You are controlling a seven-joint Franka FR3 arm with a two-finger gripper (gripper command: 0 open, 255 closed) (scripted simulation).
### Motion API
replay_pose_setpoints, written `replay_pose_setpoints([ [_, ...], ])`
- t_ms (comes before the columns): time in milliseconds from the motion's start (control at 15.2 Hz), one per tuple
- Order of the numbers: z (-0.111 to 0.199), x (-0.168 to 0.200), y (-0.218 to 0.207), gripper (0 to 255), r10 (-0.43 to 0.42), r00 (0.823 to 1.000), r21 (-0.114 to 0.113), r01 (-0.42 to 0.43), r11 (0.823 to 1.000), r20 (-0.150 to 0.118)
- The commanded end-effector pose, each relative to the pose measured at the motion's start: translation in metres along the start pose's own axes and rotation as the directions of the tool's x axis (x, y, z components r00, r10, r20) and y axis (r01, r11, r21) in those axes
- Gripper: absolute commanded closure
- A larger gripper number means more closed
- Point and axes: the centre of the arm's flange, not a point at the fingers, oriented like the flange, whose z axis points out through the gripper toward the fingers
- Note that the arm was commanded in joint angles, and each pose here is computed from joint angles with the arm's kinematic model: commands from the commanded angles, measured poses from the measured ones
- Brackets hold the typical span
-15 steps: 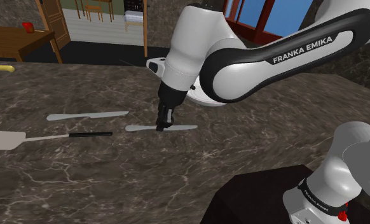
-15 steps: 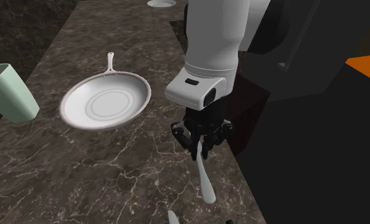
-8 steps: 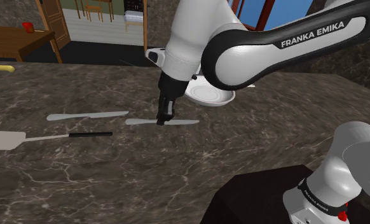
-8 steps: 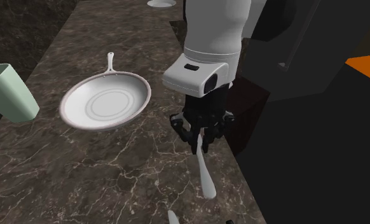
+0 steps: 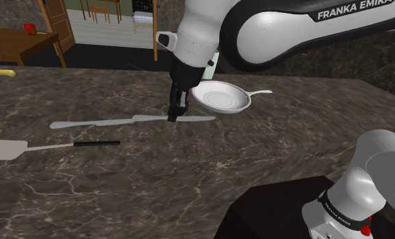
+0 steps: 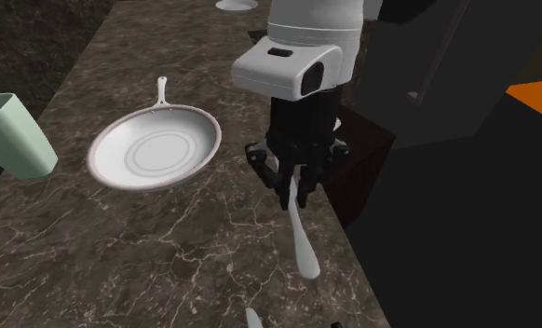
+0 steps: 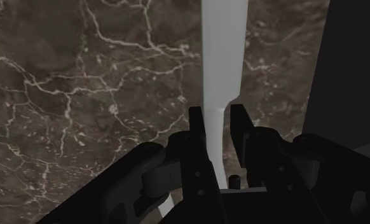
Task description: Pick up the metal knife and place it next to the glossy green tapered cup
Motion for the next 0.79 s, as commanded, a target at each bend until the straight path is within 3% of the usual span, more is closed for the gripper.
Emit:
replay_pose_setpoints([
  [0, -0.010, 0.002, 0.000, 255, 0.000, 1.000, 0.000, 0.000, 1.000, 0.000],
  [726, -0.067, 0.014, 0.005, 255, 0.000, 1.000, 0.000, 0.000, 1.000, 0.000],
])
